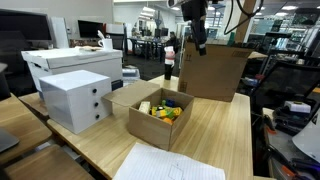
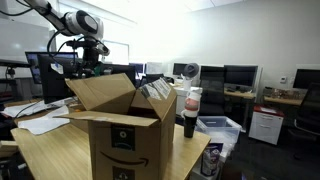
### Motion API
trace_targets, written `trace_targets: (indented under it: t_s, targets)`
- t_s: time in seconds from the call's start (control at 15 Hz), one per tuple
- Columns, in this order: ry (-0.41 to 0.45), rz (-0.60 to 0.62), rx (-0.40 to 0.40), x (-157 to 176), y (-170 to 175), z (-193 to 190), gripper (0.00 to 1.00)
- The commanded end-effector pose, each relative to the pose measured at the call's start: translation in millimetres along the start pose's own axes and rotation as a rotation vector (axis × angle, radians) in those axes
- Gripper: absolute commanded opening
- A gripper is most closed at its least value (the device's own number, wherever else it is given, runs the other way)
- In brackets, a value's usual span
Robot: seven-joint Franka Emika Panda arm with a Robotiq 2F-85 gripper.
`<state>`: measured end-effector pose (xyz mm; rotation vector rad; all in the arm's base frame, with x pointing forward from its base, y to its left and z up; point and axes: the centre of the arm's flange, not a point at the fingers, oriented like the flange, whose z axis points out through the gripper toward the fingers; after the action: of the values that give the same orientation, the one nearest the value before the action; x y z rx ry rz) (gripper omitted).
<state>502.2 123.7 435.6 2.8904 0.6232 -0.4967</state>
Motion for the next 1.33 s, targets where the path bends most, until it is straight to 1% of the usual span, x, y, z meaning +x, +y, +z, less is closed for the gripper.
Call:
trace_targets:
  t_s: [0.0, 0.13, 0.4, 0.47, 0.53, 0.73, 1.0, 1.27]
  targets:
    - [-0.046, -0.044, -0.015, 4.2, -13.8, 39.2, 1.00]
    - [-0.068, -0.046, -0.007, 8.5, -18.6, 52.9, 1.00]
    - [-0.104, 0.016, 0.028, 28.3, -33.0, 73.9, 1.00]
    - [-0.108, 0.050, 0.067, 39.8, -43.6, 82.5, 1.00]
    - [-0.107, 0.059, 0.114, 51.1, -58.6, 89.8, 1.00]
    - [-0.094, 0.057, 0.199, 70.9, -93.8, 98.3, 1.00]
    - [-0.083, 0.052, 0.247, 93.4, -132.0, 99.1, 1.00]
    - [-0.056, 0.059, 0.261, 114.5, -153.3, 98.6, 1.00]
